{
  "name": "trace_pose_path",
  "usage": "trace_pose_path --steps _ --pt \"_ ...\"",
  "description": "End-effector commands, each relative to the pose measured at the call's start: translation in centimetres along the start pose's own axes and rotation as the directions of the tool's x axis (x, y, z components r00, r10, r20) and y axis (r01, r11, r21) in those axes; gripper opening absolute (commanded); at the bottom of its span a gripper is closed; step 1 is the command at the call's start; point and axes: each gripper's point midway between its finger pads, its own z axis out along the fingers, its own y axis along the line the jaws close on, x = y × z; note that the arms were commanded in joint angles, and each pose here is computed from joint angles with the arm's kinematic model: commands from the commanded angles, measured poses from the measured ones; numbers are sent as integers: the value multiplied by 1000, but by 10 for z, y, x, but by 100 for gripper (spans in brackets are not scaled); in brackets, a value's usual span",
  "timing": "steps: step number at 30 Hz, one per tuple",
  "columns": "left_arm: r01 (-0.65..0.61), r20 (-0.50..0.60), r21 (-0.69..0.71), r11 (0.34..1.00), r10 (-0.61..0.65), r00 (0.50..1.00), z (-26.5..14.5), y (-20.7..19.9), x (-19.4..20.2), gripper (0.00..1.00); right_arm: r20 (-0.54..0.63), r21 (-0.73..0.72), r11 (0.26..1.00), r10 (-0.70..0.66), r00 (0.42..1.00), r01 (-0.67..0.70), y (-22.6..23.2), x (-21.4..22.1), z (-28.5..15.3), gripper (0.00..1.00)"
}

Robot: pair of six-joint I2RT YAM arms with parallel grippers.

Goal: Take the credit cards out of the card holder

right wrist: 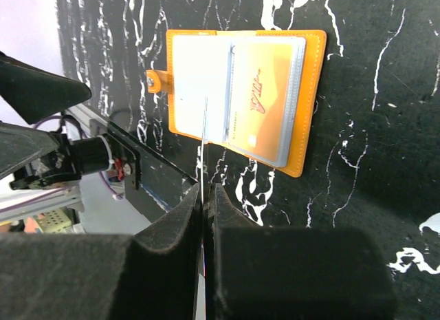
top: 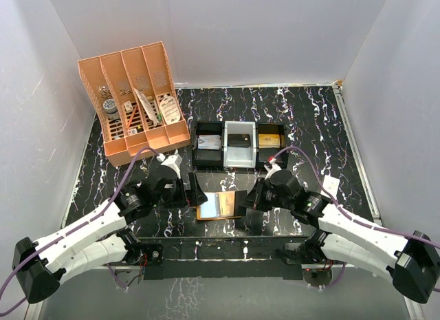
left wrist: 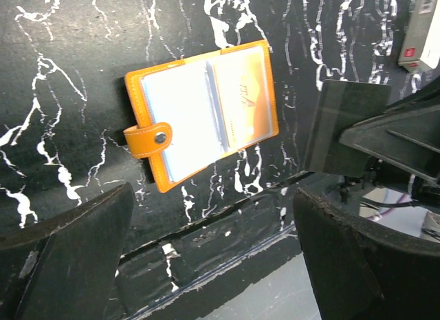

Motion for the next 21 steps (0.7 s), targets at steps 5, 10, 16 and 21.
trace_pose_path --steps 5,10,16,21 --pt "-66 -12 -103 992 65 998 4 20 -12 99 85 16 992 -127 988 126 25 -36 -4 0" --pt "-33 -21 -75 997 32 999 2 28 -38 99 122 98 980 -186 975 175 28 -60 -4 0" --pt "-20 104 -109 994 32 994 -25 38 -79 99 129 132 981 -156 979 139 31 -104 5 0" --pt "-24 160 -210 977 58 985 -36 68 -94 99 188 149 982 -140 972 113 24 -151 3 0"
